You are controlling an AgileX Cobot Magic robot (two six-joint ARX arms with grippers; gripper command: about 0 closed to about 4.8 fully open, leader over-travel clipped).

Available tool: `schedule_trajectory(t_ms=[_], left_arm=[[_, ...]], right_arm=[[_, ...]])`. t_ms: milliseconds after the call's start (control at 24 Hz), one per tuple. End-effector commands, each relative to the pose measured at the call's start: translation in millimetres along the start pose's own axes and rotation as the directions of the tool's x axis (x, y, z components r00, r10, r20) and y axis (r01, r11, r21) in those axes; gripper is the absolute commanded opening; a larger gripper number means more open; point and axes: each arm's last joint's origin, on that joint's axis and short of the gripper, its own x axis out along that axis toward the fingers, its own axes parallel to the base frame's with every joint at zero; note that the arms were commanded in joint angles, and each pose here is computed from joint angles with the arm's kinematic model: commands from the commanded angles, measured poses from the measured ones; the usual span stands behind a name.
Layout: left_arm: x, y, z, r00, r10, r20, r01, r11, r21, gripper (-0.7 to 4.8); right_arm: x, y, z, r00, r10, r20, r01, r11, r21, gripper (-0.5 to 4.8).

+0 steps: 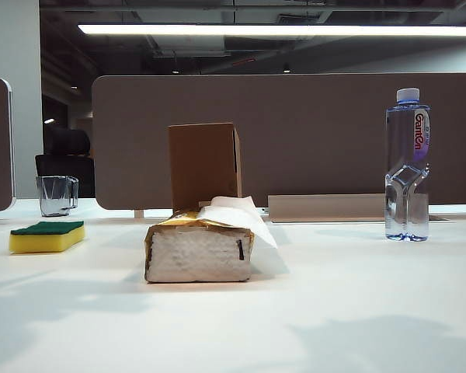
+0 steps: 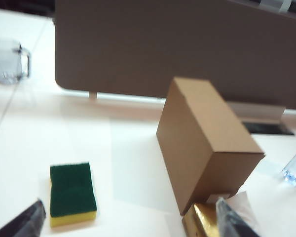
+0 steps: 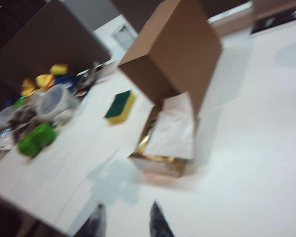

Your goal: Move the sponge from left to right to wipe the table, avoiding obstacles on the table, and finally reaching the bottle of mineral water.

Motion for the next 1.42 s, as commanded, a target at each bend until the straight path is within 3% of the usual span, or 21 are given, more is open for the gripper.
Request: schedule_trajectory(t_ms=[42,333,458,583,708,1290,1415], left_arm=[[17.3,2.5,7.0,0.999,0.005,-0.042,-0.005,1.0,-0.01,4.79],[67.3,14.8,5.5,0.984,0.009,-0.18,-0.016,0.999,-0.042,4.79],[101.1,34.7,0.1,0.966,0.018,-0.258,-0.04,0.996,-0.08,4.79],[119.8,50.2,1.4,0.955,0.035,-0.294,-0.069,0.992,-0.106,4.79],[142.6,67.8,2.6,0.944,0.03,-0.328,-0.083,0.985,-0.149,4.79],[205.9,93.6,-24.8,0.889,-0.014,-0.458,-0.087,0.976,-0.198,4.79],[217.3,100.8,-43.8,0.86,-0.015,-0.51,-0.1,0.975,-0.198,4.79]], right_arm=[[3.2,6.3,10.6,0.996,0.073,-0.051,-0.071,0.997,0.039,1.46],[11.1,13.9,31.8,0.989,0.109,-0.099,-0.103,0.992,0.069,2.78],[14.6,22.1,49.5,0.982,0.146,-0.118,-0.138,0.988,0.073,3.0],[16.1,27.5,61.2,0.982,0.151,-0.115,-0.144,0.987,0.069,3.77],[20.6,35.0,79.2,0.975,0.185,-0.124,-0.178,0.982,0.066,3.79],[53.0,30.1,107.5,0.943,0.249,-0.223,-0.221,0.965,0.144,3.78],[59.4,26.1,107.7,0.936,0.253,-0.242,-0.218,0.962,0.164,3.78]])
